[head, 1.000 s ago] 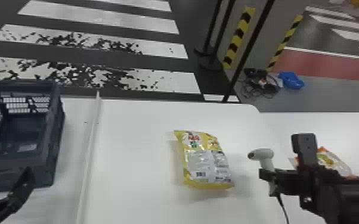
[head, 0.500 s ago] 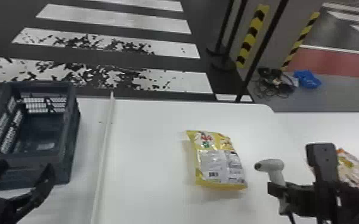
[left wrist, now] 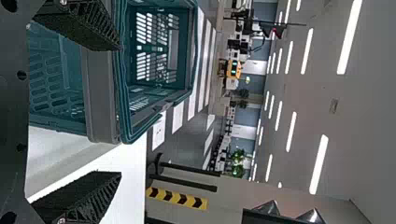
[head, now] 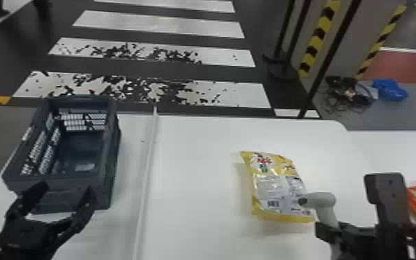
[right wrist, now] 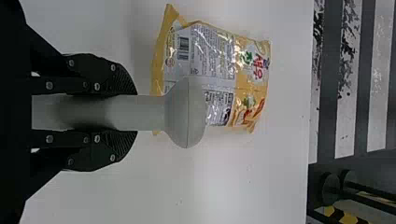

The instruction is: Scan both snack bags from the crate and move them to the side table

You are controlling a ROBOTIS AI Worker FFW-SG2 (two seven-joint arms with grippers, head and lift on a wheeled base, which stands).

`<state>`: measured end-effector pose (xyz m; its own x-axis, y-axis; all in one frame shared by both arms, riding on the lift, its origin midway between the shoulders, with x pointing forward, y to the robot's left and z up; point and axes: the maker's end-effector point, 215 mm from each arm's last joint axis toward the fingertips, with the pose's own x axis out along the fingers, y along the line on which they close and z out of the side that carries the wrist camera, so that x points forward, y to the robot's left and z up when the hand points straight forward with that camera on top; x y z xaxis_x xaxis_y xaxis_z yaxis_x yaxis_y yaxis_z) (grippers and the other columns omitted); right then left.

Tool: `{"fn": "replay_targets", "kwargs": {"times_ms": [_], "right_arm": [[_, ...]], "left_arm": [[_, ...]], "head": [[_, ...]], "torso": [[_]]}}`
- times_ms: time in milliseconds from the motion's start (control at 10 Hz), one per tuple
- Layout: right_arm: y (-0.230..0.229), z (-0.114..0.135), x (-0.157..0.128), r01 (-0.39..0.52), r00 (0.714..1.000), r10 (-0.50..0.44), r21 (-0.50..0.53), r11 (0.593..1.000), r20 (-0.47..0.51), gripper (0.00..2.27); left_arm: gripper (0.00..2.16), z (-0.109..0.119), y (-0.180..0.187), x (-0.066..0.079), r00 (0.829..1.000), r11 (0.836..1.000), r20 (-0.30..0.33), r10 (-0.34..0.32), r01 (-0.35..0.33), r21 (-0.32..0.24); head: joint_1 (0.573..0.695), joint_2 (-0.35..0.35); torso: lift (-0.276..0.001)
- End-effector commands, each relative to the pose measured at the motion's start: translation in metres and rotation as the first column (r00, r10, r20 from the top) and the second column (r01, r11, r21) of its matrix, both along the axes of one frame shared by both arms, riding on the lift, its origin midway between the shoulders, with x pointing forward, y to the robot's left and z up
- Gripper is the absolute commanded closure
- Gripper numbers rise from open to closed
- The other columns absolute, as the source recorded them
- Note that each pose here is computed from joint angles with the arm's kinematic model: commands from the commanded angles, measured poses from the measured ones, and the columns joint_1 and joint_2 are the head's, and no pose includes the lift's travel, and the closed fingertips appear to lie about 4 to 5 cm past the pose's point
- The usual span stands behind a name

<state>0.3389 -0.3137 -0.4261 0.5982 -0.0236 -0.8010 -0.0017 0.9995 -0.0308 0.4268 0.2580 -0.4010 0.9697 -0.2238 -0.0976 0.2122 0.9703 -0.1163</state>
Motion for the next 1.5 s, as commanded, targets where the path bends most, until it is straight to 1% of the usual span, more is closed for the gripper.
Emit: {"fn": "replay_targets", "kwargs": {"times_ms": [0, 200, 500, 700, 900, 1200, 1400], "right_arm": [[0.021, -0.003, 0.003, -0.040, 0.999, 0.040, -0.008, 0.999, 0.003, 2.23], [0.043, -0.006, 0.009, -0.077, 0.997, 0.077, -0.022, 0.997, -0.001, 2.23], [0.066, -0.010, 0.011, -0.104, 0.995, 0.104, -0.017, 0.994, -0.004, 2.23], [0.072, -0.015, 0.011, -0.113, 0.993, 0.113, -0.019, 0.993, -0.015, 2.23], [0.070, -0.020, 0.012, -0.110, 0.994, 0.109, -0.026, 0.994, -0.021, 2.23], [0.070, -0.020, 0.012, -0.111, 0.994, 0.110, -0.025, 0.994, -0.018, 2.23], [0.063, -0.016, 0.014, -0.097, 0.995, 0.097, -0.034, 0.995, -0.009, 2.23]], "left_arm": [[0.04, 0.000, -0.001, 0.001, 1.000, 1.000, 0.000, -0.001, 0.001, -0.004], [0.04, 0.000, 0.000, 0.001, 1.000, 1.000, 0.001, -0.002, 0.002, -0.003], [0.04, 0.002, 0.001, 0.001, 1.000, 1.000, 0.006, -0.002, 0.002, -0.001], [0.04, 0.002, 0.001, 0.001, 1.000, 1.000, 0.005, -0.002, 0.002, -0.001], [0.04, 0.002, 0.002, -0.001, 1.000, 1.000, 0.005, -0.001, 0.001, -0.001], [0.04, 0.002, 0.002, -0.001, 1.000, 1.000, 0.005, 0.000, 0.000, -0.003], [0.04, 0.002, 0.002, -0.001, 1.000, 1.000, 0.005, 0.000, 0.000, -0.003]], "head": [[0.695, -0.088], [0.695, -0.056], [0.695, -0.002], [0.695, 0.015], [0.695, 0.024], [0.695, 0.025], [0.695, 0.024]], "torso": [[-0.099], [-0.099], [-0.099], [-0.099], [-0.099], [-0.099], [-0.099]]}}
